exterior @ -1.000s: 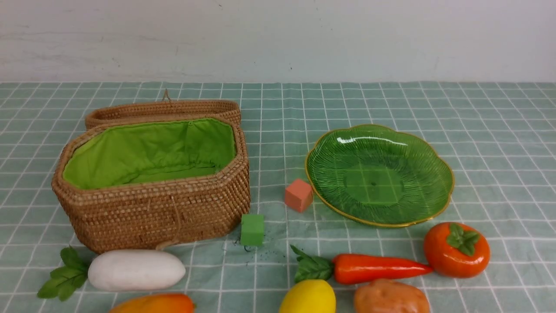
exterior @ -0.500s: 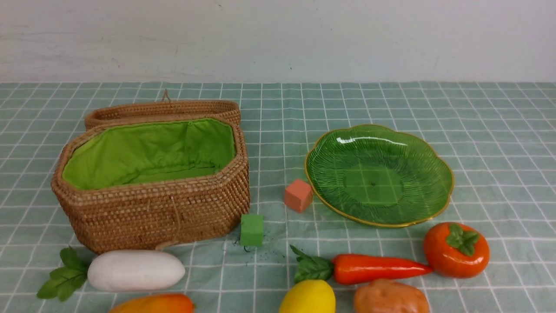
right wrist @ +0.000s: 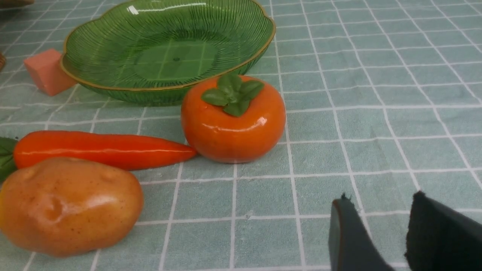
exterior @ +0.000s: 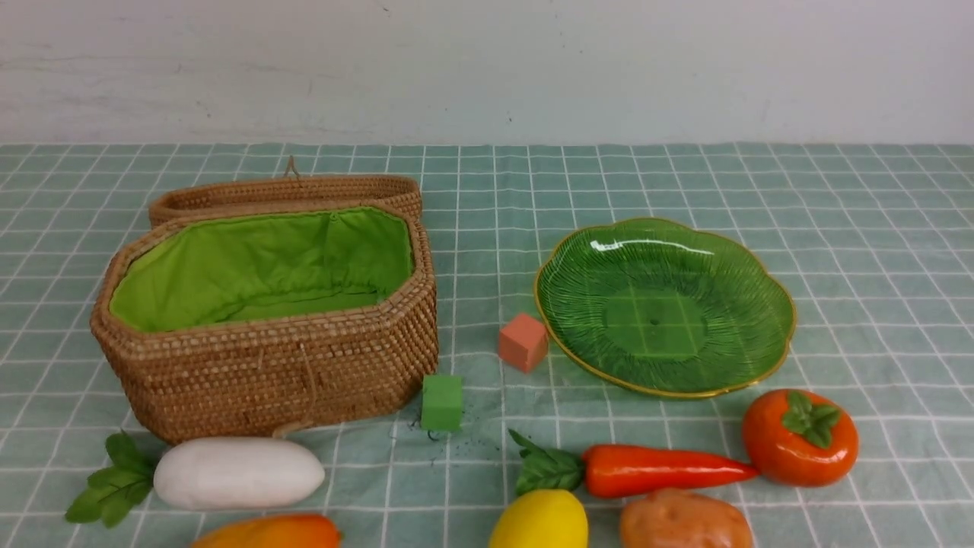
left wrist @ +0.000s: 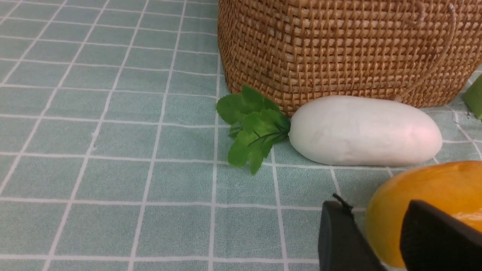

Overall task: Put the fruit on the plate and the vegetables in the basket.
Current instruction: Use the right arm to grab a potato and put it into the left basket

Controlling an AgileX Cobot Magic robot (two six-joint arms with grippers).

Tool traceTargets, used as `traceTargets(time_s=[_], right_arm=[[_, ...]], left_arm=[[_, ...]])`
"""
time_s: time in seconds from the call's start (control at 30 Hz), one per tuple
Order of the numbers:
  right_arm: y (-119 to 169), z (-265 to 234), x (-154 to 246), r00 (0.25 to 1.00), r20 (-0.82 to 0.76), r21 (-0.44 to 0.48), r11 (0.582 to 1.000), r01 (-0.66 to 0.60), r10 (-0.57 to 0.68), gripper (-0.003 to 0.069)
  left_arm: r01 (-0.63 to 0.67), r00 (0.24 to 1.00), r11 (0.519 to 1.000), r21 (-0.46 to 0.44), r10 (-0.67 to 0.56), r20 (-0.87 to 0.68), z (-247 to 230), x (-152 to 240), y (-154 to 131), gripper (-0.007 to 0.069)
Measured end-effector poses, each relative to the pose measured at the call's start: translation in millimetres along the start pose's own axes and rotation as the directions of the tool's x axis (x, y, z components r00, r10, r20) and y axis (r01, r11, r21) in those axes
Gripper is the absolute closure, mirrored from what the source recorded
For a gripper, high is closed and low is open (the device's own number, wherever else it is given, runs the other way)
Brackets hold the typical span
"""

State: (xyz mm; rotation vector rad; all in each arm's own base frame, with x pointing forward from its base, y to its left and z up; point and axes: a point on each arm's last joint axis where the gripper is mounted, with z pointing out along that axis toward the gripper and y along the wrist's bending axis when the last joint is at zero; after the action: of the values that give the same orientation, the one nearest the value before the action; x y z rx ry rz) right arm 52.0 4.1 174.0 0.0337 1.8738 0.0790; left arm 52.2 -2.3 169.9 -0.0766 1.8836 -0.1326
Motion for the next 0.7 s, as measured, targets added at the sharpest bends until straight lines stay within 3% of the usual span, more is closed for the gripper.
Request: traceTargets(time_s=[0.33, 0.43, 0.57, 0.7], right_arm=[[1, 1, -2, 0.999, 0.033, -0.009, 0.999, -0.032, 0.032, 0.0419], [1, 0, -12, 0.979, 0.153, -0.039, 0.99, -0.132, 0.137, 0.0419], [-1, -3, -24, 0.945, 0.294, -0.033, 0.99, -0.138, 0.141, 0.0419], [-4, -6, -34, 0.885, 0.397, -0.059, 0.969, -0.241, 0.244, 0.0419]], left_arm=[[0.0, 1.0, 1.0, 0.0, 0.0, 0.0, 0, 0, 0, 0.0386], [0.0, 1.0, 1.0, 0.0, 0.0, 0.0, 0, 0, 0, 0.0386], [0.0, 1.0, 1.0, 0.0, 0.0, 0.0, 0, 0, 0, 0.0386], [0.0, 1.0, 1.0, 0.0, 0.0, 0.0, 0, 0, 0, 0.0386]])
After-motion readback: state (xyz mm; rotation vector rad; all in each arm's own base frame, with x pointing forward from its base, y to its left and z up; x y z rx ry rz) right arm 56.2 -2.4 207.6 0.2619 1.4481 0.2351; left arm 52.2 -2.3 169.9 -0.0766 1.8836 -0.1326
